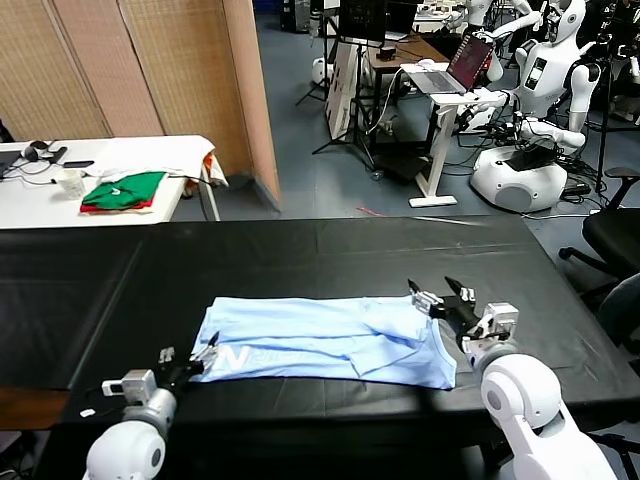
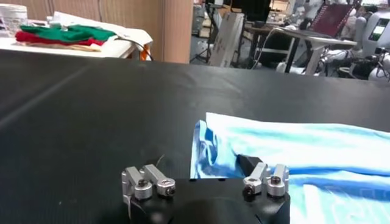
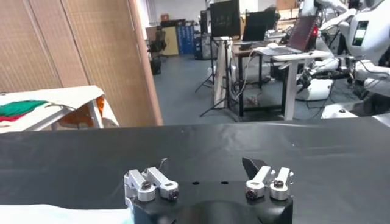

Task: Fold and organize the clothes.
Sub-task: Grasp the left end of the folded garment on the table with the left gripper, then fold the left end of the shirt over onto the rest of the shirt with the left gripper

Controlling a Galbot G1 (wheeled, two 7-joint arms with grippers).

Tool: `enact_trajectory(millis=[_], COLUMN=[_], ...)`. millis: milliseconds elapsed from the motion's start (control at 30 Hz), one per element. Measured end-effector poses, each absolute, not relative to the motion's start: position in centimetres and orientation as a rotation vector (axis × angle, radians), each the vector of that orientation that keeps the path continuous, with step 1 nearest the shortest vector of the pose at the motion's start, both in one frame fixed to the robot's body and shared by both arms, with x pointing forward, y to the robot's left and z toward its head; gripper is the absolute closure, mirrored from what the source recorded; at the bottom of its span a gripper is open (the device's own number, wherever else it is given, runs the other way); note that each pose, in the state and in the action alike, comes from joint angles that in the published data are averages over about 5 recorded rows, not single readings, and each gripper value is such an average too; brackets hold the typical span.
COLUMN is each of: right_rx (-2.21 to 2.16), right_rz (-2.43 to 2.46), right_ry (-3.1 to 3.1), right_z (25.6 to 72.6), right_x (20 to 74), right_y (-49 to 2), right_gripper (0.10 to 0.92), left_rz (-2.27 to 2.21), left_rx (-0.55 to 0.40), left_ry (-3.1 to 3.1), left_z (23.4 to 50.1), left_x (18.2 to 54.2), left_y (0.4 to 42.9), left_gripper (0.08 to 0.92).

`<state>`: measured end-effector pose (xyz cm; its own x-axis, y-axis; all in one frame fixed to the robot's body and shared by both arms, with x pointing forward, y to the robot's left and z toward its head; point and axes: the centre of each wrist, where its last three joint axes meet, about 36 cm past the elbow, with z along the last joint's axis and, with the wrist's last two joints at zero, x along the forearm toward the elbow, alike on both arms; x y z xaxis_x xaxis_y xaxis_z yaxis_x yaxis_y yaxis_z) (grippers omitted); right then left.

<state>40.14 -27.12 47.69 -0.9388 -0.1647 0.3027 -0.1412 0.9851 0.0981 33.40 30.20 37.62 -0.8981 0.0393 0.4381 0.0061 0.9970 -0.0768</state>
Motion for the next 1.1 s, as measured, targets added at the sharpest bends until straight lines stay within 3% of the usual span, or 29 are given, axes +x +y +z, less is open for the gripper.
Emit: enact_trajectory(millis=[100, 167, 267, 667, 1100], right_rx=[0.224, 0.224, 0.224, 0.215, 0.217], right_rz=[-0.108, -0.107, -0.107, -0.117, -0.166], right_ry=[-2.818, -2.819, -2.819, -2.829, -2.843], right_z=[47.7, 47.7, 47.7, 47.9, 47.6], right_x=[40.2, 40.3, 40.3, 39.8, 38.1], right_y=[-27.0, -27.0, -27.0, -27.1, -26.5], right_gripper=[0.115, 0.115, 0.115, 0.115, 0.115], left_rz=[0.076, 0.064, 0.057, -0.110, -0.614], left_rx=[-0.054, -0.069, -0.088, -0.076, 0.066], left_ry=[-2.687, -2.687, -2.685, -2.697, -2.685], left_z=[37.6, 37.6, 37.6, 39.2, 41.5], left_x=[33.2, 33.2, 33.2, 33.3, 33.2], left_y=[29.8, 29.6, 29.5, 30.9, 39.5], left_gripper=[0.706, 0.781, 0.821, 0.828, 0.828])
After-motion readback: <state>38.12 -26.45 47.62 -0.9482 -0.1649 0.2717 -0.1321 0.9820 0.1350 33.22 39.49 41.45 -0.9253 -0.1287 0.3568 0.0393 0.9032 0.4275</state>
